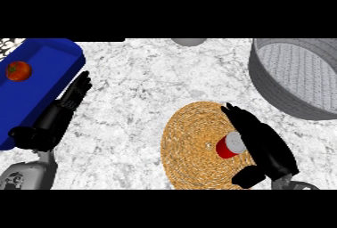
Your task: Pick the can from the placemat and place it in the basket
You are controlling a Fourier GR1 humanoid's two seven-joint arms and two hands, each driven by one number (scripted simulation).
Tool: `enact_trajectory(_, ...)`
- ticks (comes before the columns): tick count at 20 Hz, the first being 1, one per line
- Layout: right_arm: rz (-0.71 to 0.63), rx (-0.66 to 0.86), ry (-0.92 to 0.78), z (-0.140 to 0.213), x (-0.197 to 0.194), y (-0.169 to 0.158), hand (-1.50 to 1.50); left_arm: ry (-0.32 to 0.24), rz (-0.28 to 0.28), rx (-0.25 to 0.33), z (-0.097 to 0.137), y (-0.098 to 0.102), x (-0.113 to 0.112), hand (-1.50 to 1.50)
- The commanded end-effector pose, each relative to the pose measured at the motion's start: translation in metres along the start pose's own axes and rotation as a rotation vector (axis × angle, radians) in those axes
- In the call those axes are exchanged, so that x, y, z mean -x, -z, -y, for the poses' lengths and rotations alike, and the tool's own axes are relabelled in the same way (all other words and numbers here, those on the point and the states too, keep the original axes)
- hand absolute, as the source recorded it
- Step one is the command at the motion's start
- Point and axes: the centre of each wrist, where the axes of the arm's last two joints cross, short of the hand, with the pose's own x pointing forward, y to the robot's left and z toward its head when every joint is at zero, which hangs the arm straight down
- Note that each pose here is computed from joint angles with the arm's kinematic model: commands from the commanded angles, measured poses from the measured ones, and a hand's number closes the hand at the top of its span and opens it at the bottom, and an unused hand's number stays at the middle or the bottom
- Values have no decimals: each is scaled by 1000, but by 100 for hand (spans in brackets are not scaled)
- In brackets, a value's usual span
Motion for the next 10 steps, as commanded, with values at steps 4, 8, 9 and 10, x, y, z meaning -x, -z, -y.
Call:
enact_trajectory(4,-43,-33,-32,-14,8,10,-150,10,8,4,23,4,-4,0)
enact_trajectory(8,-64,-64,-30,-11,15,19,-150,-6,10,9,2,-3,-6,0)
enact_trajectory(9,-67,-70,-13,-30,4,15,-150,-12,10,-7,11,4,-12,0)
enact_trajectory(10,-54,-80,-22,-13,8,8,-150,-4,-11,-17,-2,-6,2,0)
